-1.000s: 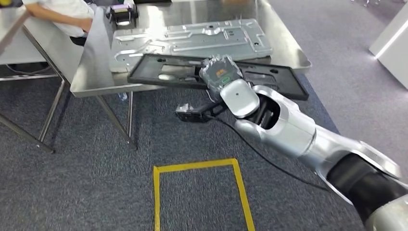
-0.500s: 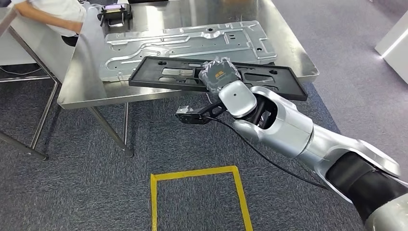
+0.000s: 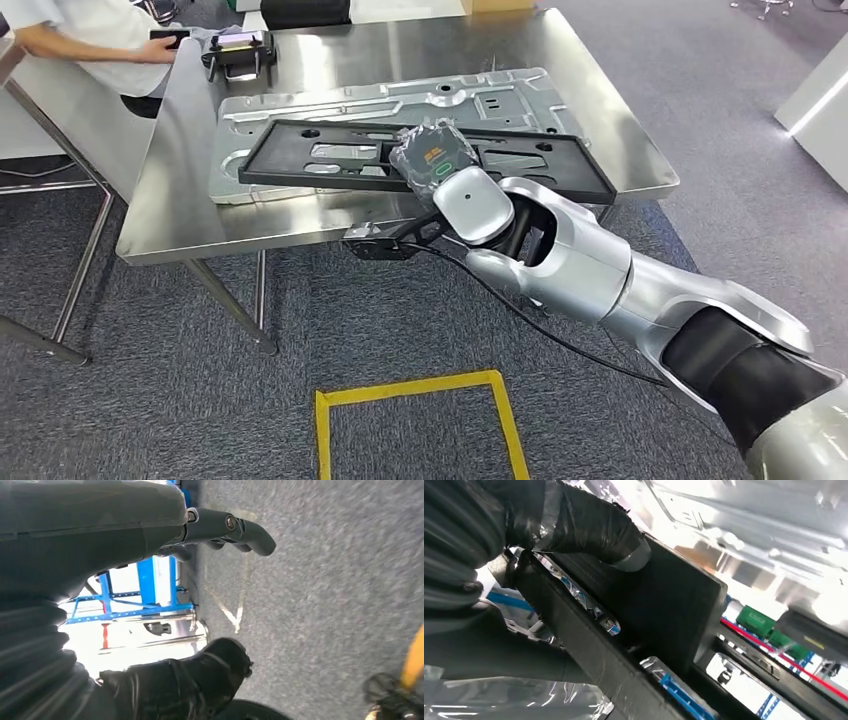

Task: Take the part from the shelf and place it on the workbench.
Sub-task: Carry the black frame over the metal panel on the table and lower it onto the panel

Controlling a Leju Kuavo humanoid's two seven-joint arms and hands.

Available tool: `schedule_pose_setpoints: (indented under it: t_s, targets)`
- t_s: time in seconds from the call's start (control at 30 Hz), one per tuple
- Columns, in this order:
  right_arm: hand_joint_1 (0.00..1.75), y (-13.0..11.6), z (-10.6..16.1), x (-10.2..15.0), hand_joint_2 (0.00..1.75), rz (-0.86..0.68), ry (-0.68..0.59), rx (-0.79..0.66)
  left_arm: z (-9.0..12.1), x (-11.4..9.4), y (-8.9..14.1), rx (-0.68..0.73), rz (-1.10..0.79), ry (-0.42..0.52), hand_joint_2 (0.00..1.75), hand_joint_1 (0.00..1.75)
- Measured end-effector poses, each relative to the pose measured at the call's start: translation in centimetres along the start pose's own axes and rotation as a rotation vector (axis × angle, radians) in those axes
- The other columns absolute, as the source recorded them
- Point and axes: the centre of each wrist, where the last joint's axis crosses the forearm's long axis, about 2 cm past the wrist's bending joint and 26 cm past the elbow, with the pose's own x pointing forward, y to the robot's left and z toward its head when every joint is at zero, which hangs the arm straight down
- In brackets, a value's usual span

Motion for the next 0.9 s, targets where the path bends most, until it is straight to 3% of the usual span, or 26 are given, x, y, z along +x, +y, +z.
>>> schedule_pose_setpoints:
  t_s: [0.9]
  targets:
    - [1.75, 0.89, -0.20, 0.50, 1.75, 0.011, -0.010, 0.025, 0.04, -0.05, -0.19, -0.008, -0.001, 0.002, 1.75, 0.00]
